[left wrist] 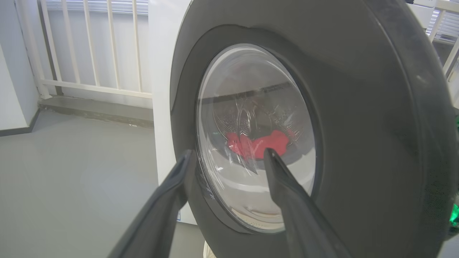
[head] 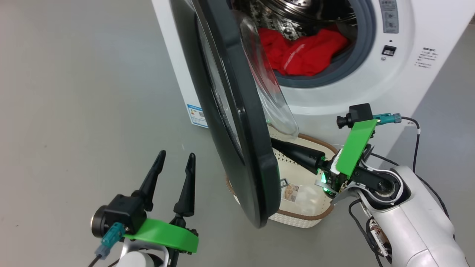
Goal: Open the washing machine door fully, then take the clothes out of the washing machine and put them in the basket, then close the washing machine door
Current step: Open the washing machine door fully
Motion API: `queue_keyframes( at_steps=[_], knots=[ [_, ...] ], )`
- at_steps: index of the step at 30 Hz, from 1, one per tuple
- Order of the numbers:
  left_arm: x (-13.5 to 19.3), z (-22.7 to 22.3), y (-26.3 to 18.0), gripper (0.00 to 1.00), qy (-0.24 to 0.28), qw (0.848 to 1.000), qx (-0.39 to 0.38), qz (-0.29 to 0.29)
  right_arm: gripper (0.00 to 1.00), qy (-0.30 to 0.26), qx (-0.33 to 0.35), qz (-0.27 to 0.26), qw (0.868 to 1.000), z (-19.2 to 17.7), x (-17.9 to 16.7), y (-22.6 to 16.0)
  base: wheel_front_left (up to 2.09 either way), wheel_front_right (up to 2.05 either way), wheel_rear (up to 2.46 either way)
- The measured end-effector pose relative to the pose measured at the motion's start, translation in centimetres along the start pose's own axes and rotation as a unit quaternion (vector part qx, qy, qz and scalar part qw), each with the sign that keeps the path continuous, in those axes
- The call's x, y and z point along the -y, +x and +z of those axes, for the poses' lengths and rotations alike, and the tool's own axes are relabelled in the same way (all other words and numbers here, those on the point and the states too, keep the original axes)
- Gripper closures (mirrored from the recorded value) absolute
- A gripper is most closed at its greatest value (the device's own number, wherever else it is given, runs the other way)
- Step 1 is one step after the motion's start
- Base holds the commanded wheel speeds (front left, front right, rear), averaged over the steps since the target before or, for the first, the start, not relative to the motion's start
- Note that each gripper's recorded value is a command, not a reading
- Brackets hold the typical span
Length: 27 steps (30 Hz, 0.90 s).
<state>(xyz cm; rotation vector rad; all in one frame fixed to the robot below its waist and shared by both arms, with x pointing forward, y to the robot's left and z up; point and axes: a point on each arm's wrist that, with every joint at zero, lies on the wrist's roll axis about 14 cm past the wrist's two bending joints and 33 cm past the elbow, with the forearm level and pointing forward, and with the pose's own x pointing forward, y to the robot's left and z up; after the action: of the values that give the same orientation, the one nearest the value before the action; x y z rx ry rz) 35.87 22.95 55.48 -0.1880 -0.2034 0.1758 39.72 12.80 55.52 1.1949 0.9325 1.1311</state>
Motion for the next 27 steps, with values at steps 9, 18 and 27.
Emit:
queue_keyframes(
  at_steps=[9,18,27],
  knots=[
    [-1.4,0.7,-1.0,0.0,0.002,1.0,0.007,0.022,1.0,-0.004,-0.042,0.004,0.999,-2.3,-0.4,1.9,0.0,0.0,0.0],
    [-2.6,1.0,-2.0,0.0,0.006,0.999,0.009,0.038,1.0,-0.001,-0.065,0.011,0.998,-3.9,-0.8,3.2,0.0,0.0,0.0],
    [-3.3,1.5,-2.7,0.0,0.005,0.999,0.014,0.049,1.0,0.0,-0.085,0.015,0.996,-5.4,-1.1,4.1,0.0,0.0,0.0]
  ],
)
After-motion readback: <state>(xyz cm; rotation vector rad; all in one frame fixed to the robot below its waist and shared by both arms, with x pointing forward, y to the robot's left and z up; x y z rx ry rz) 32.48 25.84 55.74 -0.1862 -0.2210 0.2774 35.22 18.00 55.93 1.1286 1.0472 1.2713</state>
